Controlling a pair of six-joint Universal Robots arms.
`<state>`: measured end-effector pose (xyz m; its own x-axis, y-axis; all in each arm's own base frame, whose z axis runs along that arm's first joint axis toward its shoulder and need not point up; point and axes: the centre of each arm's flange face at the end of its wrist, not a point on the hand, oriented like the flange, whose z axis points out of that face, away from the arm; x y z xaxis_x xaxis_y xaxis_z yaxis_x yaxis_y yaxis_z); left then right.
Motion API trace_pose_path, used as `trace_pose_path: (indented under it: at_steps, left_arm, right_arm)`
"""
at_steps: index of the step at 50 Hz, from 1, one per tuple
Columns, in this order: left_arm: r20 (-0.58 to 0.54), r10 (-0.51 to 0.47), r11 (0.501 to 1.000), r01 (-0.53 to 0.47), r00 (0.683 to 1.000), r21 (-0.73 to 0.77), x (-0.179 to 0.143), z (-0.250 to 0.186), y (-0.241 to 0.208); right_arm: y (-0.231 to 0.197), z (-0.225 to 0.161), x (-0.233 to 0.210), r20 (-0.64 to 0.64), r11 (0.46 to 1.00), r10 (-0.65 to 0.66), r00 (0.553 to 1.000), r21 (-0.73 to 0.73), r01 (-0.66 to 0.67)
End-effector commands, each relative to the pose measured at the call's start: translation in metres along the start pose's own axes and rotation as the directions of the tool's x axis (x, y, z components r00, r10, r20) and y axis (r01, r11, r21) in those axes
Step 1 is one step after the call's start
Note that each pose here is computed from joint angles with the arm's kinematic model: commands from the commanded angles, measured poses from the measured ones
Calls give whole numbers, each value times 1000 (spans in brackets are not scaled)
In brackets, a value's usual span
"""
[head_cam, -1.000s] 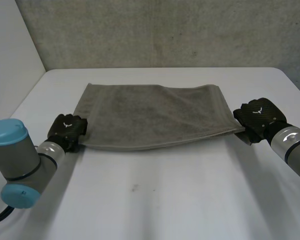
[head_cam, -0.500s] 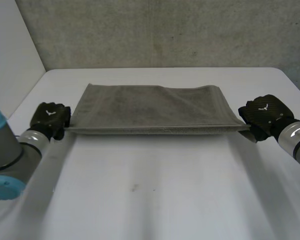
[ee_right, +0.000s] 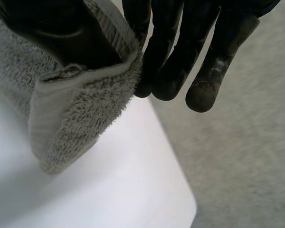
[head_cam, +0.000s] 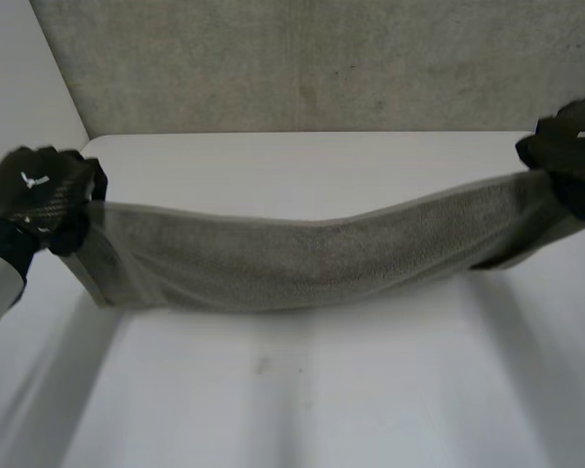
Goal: Fold the towel.
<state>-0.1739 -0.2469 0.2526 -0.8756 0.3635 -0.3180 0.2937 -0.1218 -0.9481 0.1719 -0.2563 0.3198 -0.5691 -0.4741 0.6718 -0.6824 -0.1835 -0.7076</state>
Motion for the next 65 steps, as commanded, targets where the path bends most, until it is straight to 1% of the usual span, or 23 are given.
trace_pose_path:
  at_steps: [1,11,16,18,19,21,24,26,28,32,34,35,37,39,40,43,45,46,48,53,56,62,65]
  left_arm:
    - [-34,-35,993,31,999,-113,5,20,36]
    - [-78,-44,991,33,996,-126,9,74,54]
    - [-57,4,1000,-3,998,16,4,116,19]
    - [39,29,988,-35,999,151,-14,140,-25]
    - [40,29,988,-35,999,152,-14,140,-25]
    - [140,32,951,-74,990,299,-34,152,-78]
    - [180,20,930,-84,983,359,-42,153,-102]
    - [235,-40,892,-71,971,446,-56,149,-137]
    - [242,-78,882,-46,967,469,-61,146,-145]
    - [210,-177,878,58,962,475,-69,134,-147]
    - [197,-201,895,97,960,436,-69,131,-133]
    - [197,-201,895,98,960,436,-69,131,-133]
    - [205,-220,932,143,954,333,-70,127,-96]
    - [205,-220,947,158,954,280,-69,123,-77]
    - [192,-220,959,176,956,222,-65,117,-58]
    - [169,-222,967,195,960,163,-59,110,-38]
    - [128,-236,972,230,963,56,-45,97,-1]
    - [128,-236,972,230,963,55,-45,97,-1]
    - [115,-248,968,251,962,-8,-39,87,29]
    - [110,-261,961,269,959,-59,-28,73,61]
    - [107,-263,960,271,959,-69,-22,68,73]
    - [108,-264,959,273,958,-73,-21,66,78]
    - [115,-262,960,270,958,-67,-23,66,76]
  right_arm:
    - [36,25,-22,158,984,-124,980,-105,142]
    - [57,70,-29,200,978,-114,973,-148,145]
    - [27,109,-12,55,982,-182,982,-36,185]
    - [-7,133,22,-155,975,-184,971,97,201]
    - [-8,133,22,-156,975,-184,970,97,201]
    - [-44,142,59,-335,940,-127,934,260,221]
    - [-62,140,73,-397,912,-87,914,338,234]
    - [-85,131,91,-448,863,-13,894,446,236]
    - [-94,124,96,-450,844,10,893,483,234]
    - [-99,114,93,-397,833,15,918,513,208]
    - [-87,112,73,-266,855,-17,964,496,152]
    - [-87,112,72,-265,855,-17,964,496,151]
    - [-71,110,48,-111,886,-34,993,456,81]
    - [-60,109,37,-42,909,-38,998,415,52]
    - [-47,107,25,30,930,-44,999,366,30]
    - [-35,105,11,94,950,-56,994,313,24]
    - [-8,99,-18,209,978,-92,974,205,48]
    - [-8,99,-18,210,978,-92,973,205,48]
    - [18,92,-50,325,987,-126,937,132,87]
    - [57,87,-90,427,990,-140,893,79,117]
    - [76,87,-111,447,993,-122,886,62,105]
    - [94,86,-131,443,994,-105,890,52,91]
    - [97,86,-134,430,999,-38,902,31,28]
